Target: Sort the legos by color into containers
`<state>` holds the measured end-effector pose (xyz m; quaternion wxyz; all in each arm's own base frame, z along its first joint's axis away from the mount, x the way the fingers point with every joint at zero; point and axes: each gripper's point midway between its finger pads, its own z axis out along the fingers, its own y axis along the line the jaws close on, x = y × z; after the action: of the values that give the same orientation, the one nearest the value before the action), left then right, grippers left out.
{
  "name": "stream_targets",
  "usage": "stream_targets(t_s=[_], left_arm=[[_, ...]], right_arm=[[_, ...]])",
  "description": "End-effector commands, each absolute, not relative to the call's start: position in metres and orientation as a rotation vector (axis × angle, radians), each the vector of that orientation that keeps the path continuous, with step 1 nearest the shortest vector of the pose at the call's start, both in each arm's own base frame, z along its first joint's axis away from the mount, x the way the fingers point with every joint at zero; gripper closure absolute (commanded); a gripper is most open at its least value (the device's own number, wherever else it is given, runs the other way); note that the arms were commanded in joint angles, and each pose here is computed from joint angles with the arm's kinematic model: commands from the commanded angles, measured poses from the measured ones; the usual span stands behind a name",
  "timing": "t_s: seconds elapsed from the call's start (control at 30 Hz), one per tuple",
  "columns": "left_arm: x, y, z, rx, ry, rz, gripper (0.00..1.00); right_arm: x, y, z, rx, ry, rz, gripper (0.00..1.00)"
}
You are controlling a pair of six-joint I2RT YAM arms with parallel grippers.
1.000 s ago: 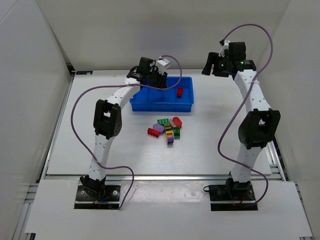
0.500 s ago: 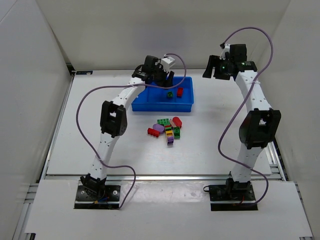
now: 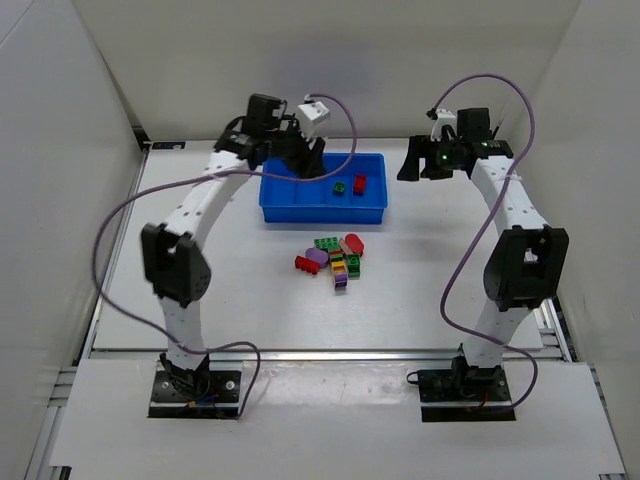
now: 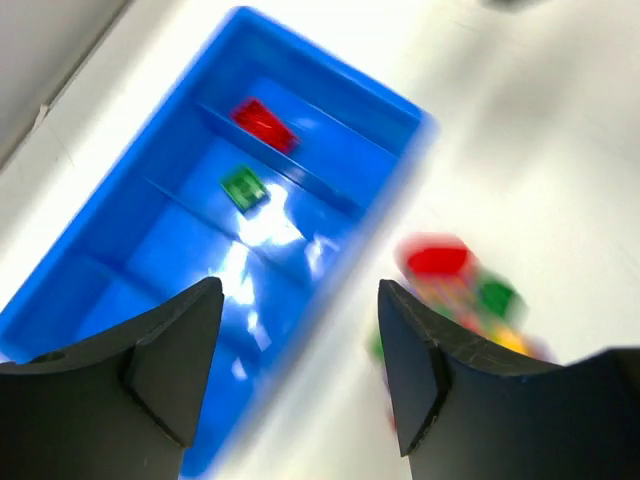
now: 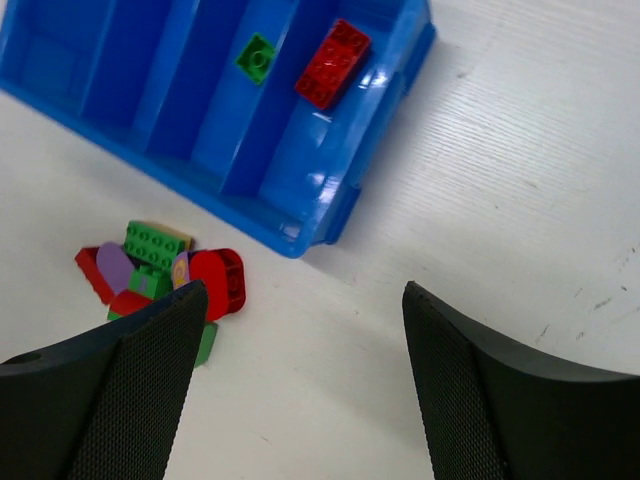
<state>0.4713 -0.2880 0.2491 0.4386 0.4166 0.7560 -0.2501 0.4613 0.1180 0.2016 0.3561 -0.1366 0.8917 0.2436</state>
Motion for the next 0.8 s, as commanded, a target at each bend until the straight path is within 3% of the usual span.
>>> stream_targets(t_s=[0.0, 0.2, 0.33, 0.43, 0.77], left_arm=[[0.377, -0.249, 0.297, 1.260, 1.758, -0.729, 0.25], [0.270, -0.197, 0.228, 1.621, 1.846, -0.856, 0.29], [0.233, -0.178, 0.179, 1.801, 1.863, -0.788, 0.34], [0.236, -0.180, 0.157, 1.848, 1.785, -0.714, 0.39], [0.278, -0.195, 0.115, 1.903, 1.542, -0.484, 0.38]], right_arm=[[0.444, 0.132, 0.242, -0.574, 2.123, 0.679, 0.18], [0.425, 0.136, 0.237, -0.646, 2.113, 0.719, 0.18], [0.423, 0.134, 0.235, -0.654, 2.119, 0.708, 0.19], [0.423, 0.132, 0.233, -0.649, 2.125, 0.704, 0.19], [0.424, 0.131, 0.226, -0.623, 2.169, 0.718, 0.20]])
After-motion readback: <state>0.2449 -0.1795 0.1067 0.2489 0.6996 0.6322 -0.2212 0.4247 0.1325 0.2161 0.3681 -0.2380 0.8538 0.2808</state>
